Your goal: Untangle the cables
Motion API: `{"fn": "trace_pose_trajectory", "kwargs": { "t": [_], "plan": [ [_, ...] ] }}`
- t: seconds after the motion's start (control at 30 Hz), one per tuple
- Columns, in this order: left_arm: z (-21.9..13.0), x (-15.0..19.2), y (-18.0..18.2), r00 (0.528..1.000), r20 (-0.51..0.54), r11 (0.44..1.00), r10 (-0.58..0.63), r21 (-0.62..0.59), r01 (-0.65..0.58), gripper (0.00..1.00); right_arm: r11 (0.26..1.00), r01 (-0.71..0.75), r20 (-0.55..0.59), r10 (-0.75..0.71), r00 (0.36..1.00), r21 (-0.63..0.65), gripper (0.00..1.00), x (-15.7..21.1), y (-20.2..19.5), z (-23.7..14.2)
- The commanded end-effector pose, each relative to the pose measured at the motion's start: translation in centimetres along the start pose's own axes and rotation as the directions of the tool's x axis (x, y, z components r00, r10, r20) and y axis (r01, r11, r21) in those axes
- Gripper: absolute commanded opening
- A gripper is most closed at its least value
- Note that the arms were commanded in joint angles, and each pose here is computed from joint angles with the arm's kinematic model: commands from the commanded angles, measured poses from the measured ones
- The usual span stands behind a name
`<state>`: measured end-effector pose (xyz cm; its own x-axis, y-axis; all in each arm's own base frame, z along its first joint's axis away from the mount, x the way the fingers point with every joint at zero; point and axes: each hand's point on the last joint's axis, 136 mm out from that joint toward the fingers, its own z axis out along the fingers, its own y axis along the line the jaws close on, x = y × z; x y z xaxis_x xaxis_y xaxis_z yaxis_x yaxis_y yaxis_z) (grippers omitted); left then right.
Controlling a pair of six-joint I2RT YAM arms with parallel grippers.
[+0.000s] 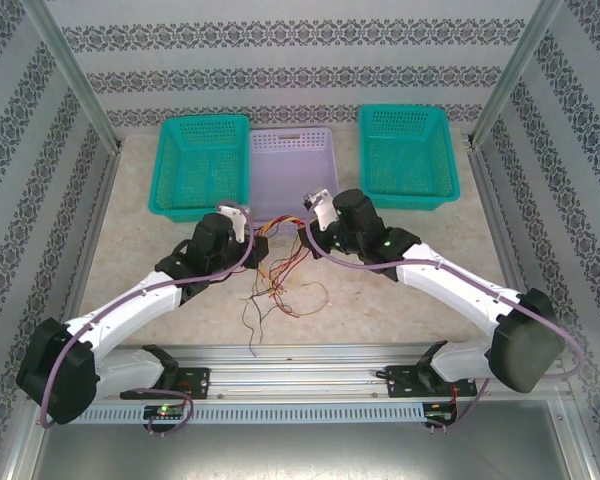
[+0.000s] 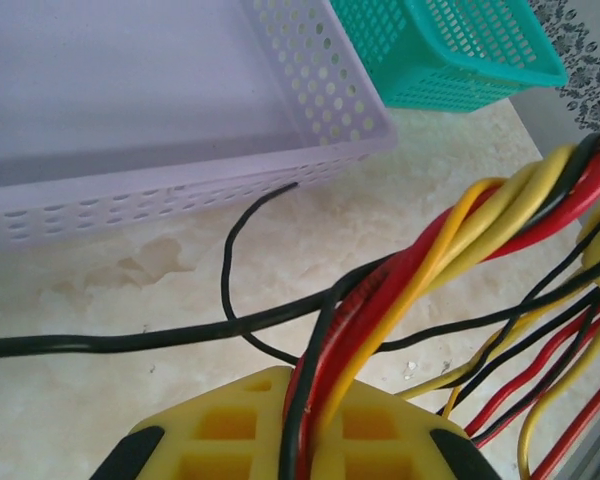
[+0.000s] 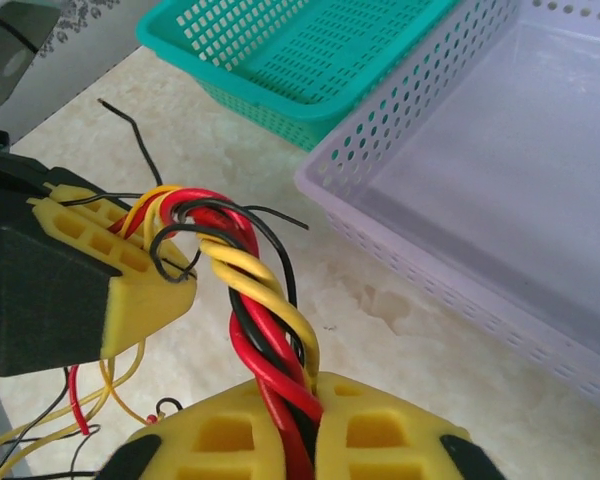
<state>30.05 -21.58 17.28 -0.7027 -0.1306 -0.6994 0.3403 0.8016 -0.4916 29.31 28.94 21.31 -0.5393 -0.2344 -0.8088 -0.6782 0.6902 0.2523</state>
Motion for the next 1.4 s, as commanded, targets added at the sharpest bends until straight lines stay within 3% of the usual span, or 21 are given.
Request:
{"fn": "trace_pose_trajectory", "kwargs": {
  "t": [0.0, 0.07, 0.2, 0.4, 0.6, 0.9, 1.03, 1.2, 1.37],
  "plan": [
    [-1.3, -3.7, -1.3, 0.992, 0.125, 1.000, -0.020, 0.018, 0.018, 0.00, 0.999, -0.035, 0.101, 0.035, 0.994, -0.001, 0.32, -2.7, 0.0, -2.3],
    [-1.7, -4.1, -1.4, 0.989, 0.145, 1.000, -0.021, 0.015, 0.019, 0.00, 0.997, -0.077, 0.137, 0.079, 0.987, -0.025, 0.46, -3.1, -0.1, -3.2],
    [-2.0, -4.6, -1.7, 0.985, 0.169, 0.999, -0.031, 0.021, 0.027, 0.00, 0.985, -0.143, 0.187, 0.158, 0.970, -0.095, 0.57, -3.6, 0.4, -4.4],
    [-2.0, -5.0, -4.1, 0.984, 0.175, 0.997, -0.015, 0.076, 0.002, 0.00, 0.983, -0.172, 0.143, 0.179, 0.973, -0.063, 0.61, -1.3, -0.1, -2.2],
    [-3.0, -5.0, -5.9, 0.981, 0.192, 0.994, 0.008, 0.106, -0.029, 0.00, 0.976, -0.187, 0.154, 0.169, 0.973, 0.110, 0.62, -0.5, -2.2, -0.1],
    [-3.8, -4.0, -6.7, 0.981, 0.188, 0.992, 0.035, 0.115, -0.058, 0.00, 0.935, -0.231, 0.209, 0.177, 0.962, 0.268, 0.51, -1.3, -3.9, 0.2],
    [-4.3, -4.2, -6.4, 0.980, 0.183, 0.993, 0.077, 0.078, -0.092, 0.00, 0.911, -0.216, 0.215, 0.146, 0.966, 0.352, 0.33, -1.3, -4.8, -1.0],
    [-5.1, -4.6, -3.8, 0.972, 0.143, 0.979, 0.188, -0.109, -0.174, 0.00, 0.824, -0.151, 0.203, 0.044, 0.978, 0.546, 0.18, -0.9, -7.8, -4.8],
    [-5.8, -5.3, -1.2, 0.961, 0.071, 0.925, 0.266, -0.300, -0.234, 0.00, 0.738, -0.121, 0.194, -0.013, 0.981, 0.663, 0.16, -1.1, -10.0, -9.0]
  ]
}}
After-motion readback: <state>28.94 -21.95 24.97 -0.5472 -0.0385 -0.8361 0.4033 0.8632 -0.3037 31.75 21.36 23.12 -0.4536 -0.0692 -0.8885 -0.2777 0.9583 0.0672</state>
